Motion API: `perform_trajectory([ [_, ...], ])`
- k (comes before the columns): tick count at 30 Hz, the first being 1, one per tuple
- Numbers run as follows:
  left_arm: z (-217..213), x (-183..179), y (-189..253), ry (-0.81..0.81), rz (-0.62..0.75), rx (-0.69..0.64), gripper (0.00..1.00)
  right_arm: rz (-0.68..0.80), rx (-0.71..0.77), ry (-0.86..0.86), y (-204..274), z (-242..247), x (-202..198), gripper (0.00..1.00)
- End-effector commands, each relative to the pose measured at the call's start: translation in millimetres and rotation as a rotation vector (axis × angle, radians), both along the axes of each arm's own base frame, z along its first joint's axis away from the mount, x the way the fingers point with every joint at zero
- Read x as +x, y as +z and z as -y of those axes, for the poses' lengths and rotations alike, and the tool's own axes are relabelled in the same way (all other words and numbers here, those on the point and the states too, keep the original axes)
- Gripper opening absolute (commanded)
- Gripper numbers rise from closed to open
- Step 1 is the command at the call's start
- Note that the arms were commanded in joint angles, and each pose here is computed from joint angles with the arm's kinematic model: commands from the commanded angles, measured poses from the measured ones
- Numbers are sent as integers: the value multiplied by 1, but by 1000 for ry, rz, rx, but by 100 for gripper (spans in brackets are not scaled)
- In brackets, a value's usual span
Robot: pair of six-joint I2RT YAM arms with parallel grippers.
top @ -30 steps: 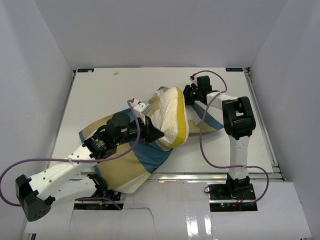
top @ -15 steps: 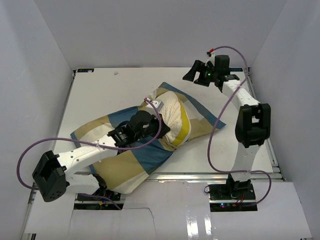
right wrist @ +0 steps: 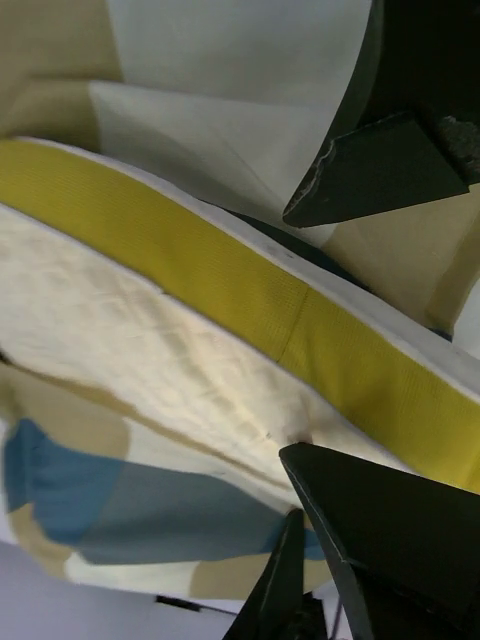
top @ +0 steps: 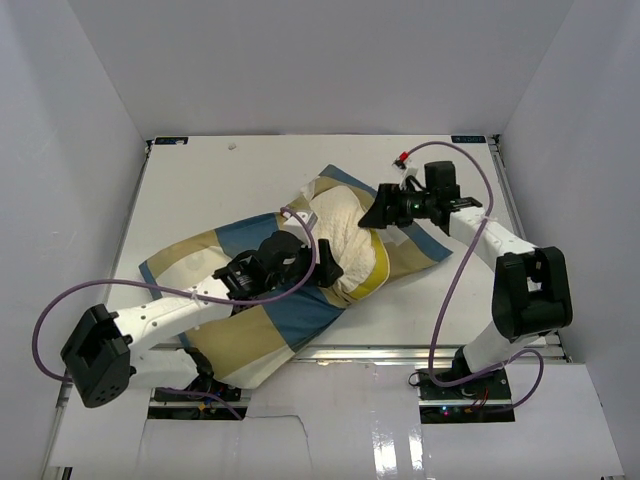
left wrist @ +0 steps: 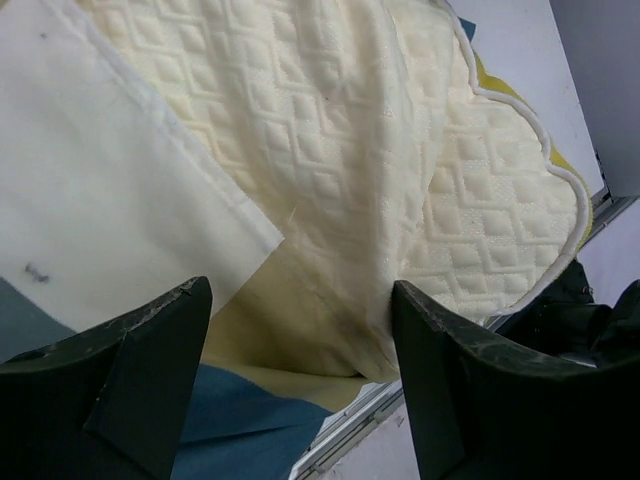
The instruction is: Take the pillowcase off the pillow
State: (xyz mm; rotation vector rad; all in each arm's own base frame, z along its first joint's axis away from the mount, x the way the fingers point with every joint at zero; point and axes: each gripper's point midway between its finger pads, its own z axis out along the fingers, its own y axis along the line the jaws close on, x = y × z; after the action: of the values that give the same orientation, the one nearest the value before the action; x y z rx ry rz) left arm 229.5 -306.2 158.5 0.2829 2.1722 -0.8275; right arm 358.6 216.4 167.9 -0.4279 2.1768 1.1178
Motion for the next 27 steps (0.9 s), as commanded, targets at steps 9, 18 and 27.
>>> perform_trajectory([
  [9, -59, -17, -48, 202, -102, 85, 84, -17, -51, 210, -37, -47, -37, 96],
  [18, -63, -17, -64, 225, -113, 101, 85, -46, 28, 284, -49, -79, -71, 74],
  [27, -68, 0, -24, 269, -46, 142, 86, 210, 21, 65, 40, -56, -37, 8],
])
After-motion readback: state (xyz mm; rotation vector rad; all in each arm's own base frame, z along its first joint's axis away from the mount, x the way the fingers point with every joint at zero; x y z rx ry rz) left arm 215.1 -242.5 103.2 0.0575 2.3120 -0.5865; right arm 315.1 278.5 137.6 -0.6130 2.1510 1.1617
